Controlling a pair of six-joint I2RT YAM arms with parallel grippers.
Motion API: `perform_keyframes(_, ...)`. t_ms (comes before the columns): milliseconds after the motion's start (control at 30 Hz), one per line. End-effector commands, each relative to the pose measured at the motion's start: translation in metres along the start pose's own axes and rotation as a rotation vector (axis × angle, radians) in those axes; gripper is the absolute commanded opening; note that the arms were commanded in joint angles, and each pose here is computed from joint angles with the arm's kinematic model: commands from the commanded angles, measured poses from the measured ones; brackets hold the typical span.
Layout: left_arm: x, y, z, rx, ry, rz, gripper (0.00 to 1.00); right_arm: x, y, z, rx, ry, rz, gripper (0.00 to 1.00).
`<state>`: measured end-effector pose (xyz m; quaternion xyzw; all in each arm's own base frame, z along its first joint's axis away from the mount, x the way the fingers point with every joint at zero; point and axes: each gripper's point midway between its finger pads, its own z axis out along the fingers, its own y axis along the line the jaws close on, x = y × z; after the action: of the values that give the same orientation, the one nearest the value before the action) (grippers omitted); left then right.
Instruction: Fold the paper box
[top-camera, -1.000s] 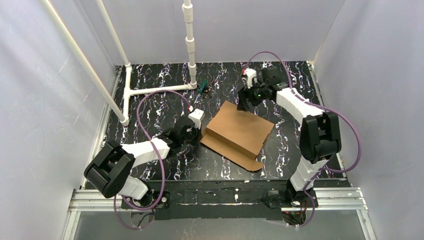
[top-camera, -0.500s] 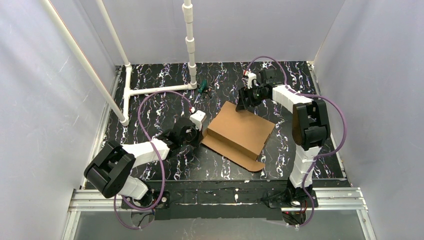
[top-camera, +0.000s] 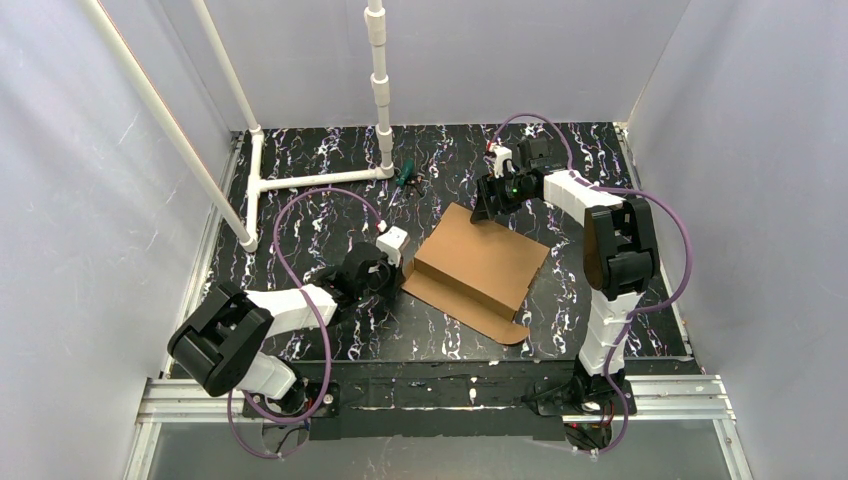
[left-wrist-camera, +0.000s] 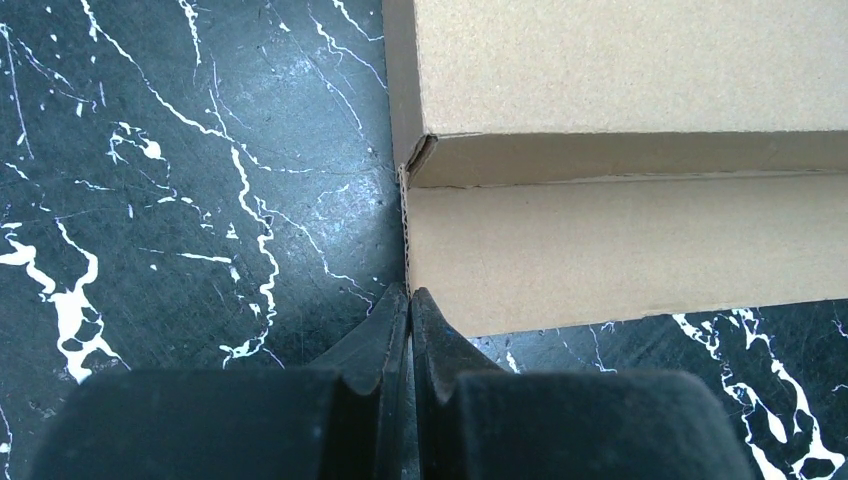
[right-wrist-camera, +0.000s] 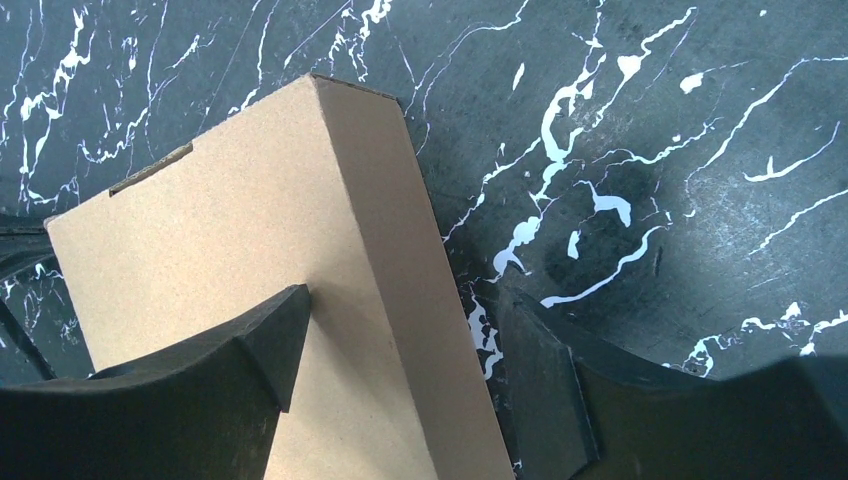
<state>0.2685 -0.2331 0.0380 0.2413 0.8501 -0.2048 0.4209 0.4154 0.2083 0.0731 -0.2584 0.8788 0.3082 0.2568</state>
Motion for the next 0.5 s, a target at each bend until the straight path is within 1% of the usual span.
perform_keyframes(0,-0.008,-0.002,-0.004,0.006,-0.039,0.009,0.0,0.005,-0.018,0.005,0.067,0.022,0.0,0.77)
perform_keyframes(267,-0.021,-0.008,-0.004,0.043,-0.062,0.039,0.0,0.008,-0.019,0.007,0.062,0.031,0.005,0.77)
perform_keyframes(467,-0.029,-0.014,-0.002,0.071,-0.052,0.057,0.0,0.009,-0.017,0.009,0.051,0.036,0.007,0.77)
